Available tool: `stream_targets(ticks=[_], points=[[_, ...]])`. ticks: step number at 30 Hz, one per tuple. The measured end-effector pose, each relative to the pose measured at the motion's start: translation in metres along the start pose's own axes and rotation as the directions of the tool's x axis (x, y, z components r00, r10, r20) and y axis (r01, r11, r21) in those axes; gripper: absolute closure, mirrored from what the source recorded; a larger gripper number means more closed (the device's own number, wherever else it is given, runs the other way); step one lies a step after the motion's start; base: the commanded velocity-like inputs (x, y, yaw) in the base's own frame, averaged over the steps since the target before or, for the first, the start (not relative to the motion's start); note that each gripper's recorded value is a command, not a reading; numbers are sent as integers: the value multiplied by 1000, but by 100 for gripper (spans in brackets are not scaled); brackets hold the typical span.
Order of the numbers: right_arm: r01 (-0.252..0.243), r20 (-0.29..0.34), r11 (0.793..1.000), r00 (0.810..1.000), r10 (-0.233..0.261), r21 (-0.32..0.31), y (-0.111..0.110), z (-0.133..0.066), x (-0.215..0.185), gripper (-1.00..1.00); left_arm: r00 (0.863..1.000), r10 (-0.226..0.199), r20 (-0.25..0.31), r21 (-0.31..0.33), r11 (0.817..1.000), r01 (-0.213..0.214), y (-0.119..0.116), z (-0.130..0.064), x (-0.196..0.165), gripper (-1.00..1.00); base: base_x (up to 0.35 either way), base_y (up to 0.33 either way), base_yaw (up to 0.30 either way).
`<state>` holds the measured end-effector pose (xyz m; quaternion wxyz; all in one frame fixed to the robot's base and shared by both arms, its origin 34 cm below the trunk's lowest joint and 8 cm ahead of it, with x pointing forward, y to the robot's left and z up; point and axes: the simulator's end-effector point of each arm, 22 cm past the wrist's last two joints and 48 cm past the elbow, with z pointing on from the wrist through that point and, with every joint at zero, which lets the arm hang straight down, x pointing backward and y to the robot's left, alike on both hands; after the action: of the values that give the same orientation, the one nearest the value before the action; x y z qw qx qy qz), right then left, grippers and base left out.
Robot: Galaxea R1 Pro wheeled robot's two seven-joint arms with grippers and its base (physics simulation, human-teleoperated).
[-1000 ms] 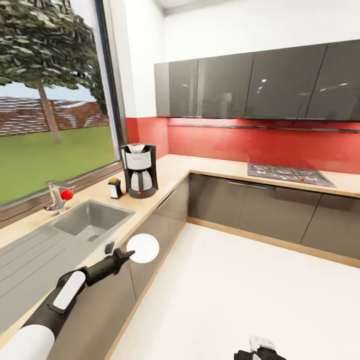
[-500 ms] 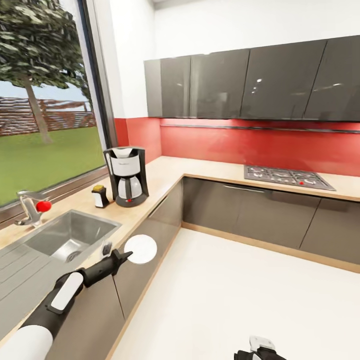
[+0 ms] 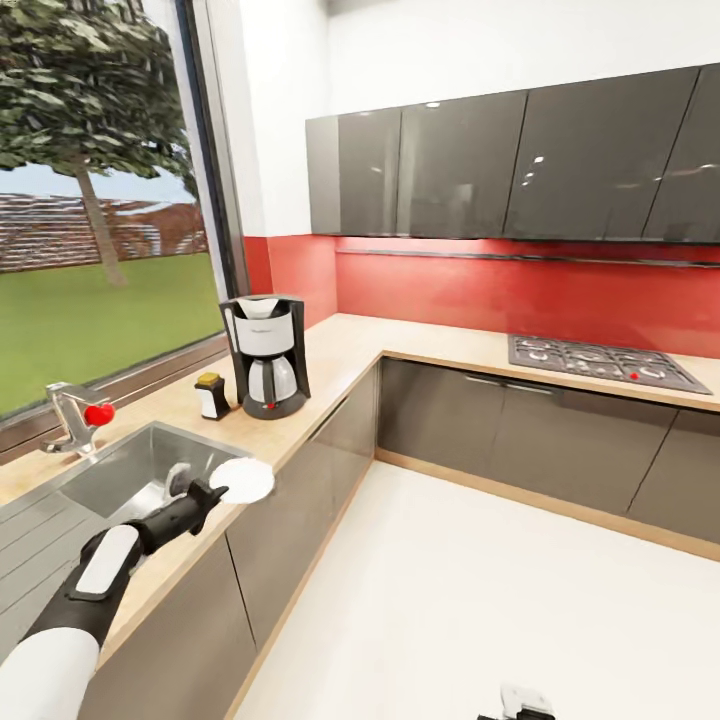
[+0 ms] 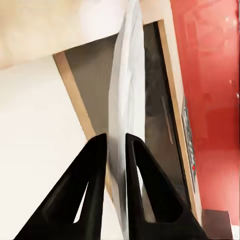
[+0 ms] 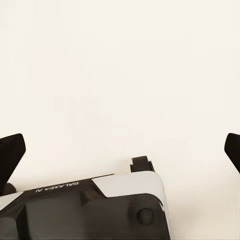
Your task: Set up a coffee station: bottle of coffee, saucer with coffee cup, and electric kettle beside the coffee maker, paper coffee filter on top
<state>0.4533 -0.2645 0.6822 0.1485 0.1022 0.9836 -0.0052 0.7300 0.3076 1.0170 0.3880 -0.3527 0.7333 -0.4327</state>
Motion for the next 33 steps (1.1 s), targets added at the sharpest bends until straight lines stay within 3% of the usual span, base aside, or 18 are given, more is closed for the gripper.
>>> stream_targets(ticks=[3, 10, 28, 30, 33], points=[[0, -3, 1000, 1000, 0, 1, -1, 0, 2, -100, 998, -41, 39, -98, 994, 44, 17, -2, -14, 100, 0, 0, 0], [0, -6, 1000, 1000, 0, 4, -2, 0, 6, -100, 998, -33, 44, -170, 985, 40, 35, -7, -13, 100, 125, 0, 0], [1, -7, 1000, 1000, -1, 8, -4, 1, 8, -100, 998, -36, 47, -170, 984, 44, 36, -8, -15, 100, 300, -110, 0], [-5, -10, 1000, 1000, 5, -8, 5, 1, 15, -100, 998, -29, 57, -183, 982, 39, 44, -13, -18, 100, 0, 0, 0], [0, -14, 1000, 1000, 0, -24, 18, 1, 17, -100, 997, -41, 71, -154, 987, 51, 29, -13, -31, 100, 0, 0, 0]])
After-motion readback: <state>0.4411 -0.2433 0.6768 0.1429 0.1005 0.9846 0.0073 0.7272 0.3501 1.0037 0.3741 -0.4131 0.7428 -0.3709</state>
